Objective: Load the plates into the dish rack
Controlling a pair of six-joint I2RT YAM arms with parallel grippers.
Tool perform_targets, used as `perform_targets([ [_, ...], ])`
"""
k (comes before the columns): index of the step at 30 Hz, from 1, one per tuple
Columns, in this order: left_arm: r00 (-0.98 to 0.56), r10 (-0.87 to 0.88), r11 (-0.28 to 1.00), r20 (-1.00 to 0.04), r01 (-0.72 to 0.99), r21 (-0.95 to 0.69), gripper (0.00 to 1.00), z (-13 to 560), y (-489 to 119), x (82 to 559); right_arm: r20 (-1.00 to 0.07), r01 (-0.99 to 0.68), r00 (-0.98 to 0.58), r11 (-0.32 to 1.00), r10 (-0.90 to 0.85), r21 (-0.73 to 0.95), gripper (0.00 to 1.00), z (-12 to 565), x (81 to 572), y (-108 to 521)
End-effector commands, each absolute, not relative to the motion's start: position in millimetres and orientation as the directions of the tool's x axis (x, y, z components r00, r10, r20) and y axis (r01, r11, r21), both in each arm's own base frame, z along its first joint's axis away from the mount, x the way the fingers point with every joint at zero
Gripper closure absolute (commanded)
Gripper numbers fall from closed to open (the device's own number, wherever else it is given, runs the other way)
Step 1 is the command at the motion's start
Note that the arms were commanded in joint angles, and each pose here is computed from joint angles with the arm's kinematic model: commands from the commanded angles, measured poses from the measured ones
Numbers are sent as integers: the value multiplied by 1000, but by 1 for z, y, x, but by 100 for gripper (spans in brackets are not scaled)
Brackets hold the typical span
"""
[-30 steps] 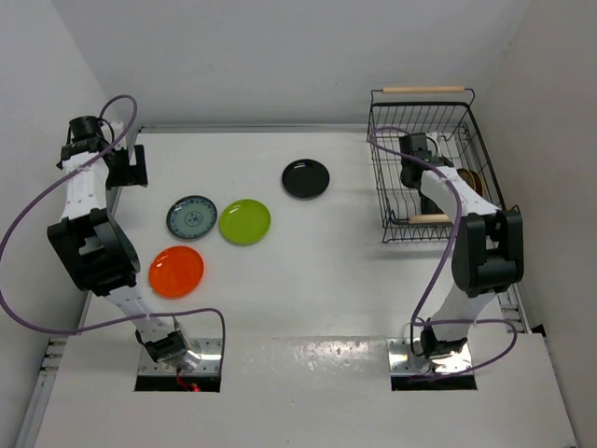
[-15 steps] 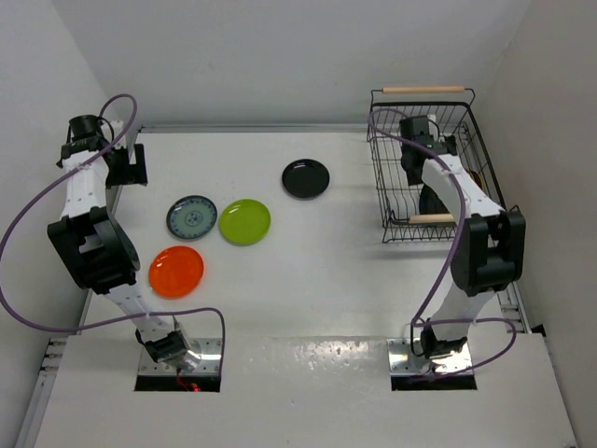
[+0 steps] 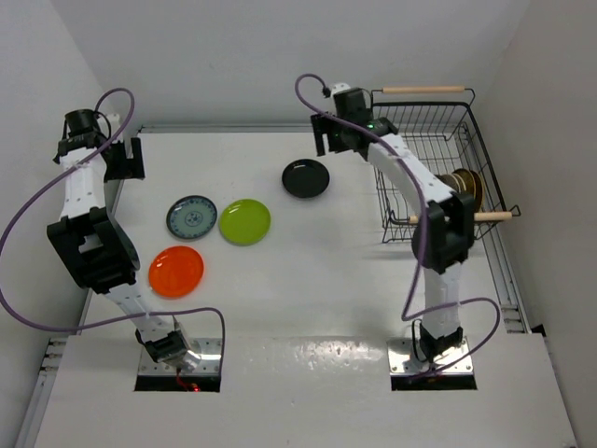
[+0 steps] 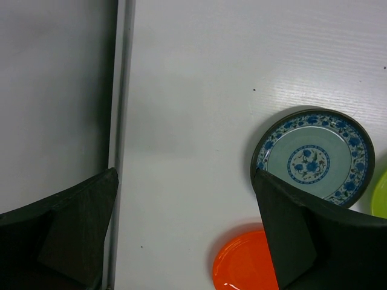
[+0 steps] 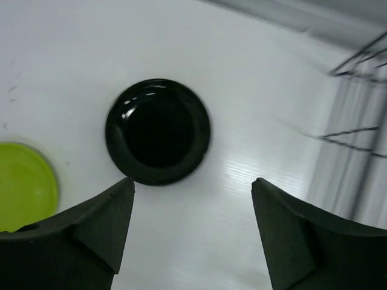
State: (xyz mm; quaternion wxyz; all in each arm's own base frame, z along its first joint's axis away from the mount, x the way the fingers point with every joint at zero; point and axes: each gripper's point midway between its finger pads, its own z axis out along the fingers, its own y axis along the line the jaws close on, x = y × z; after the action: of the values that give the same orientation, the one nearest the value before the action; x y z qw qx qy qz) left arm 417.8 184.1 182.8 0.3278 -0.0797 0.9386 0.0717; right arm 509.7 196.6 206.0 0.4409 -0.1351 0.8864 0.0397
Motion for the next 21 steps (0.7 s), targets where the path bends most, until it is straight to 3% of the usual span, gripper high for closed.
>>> perform_targets([
  [1,-770,-99,971,-630,-214,109,0,185,193,423,-643,-213,-763,963,-59,165,22,116,515,230],
  [7,-784,-98,971,-613,-209,113,0,181,191,425,-578,7,-807,982,117,189,19,64,532,210],
  [12,-794,-94,974,-600,-199,110,0,175,189,431,-534,55,-821,960,200,274,24,21,544,217],
  [16,-794,-94,974,-600,-199,110,0,176,190,433,-498,93,-829,941,255,327,37,0,546,225],
  [21,-791,-93,970,-605,-210,126,0,179,195,435,-431,143,-843,907,321,396,63,-22,538,235],
])
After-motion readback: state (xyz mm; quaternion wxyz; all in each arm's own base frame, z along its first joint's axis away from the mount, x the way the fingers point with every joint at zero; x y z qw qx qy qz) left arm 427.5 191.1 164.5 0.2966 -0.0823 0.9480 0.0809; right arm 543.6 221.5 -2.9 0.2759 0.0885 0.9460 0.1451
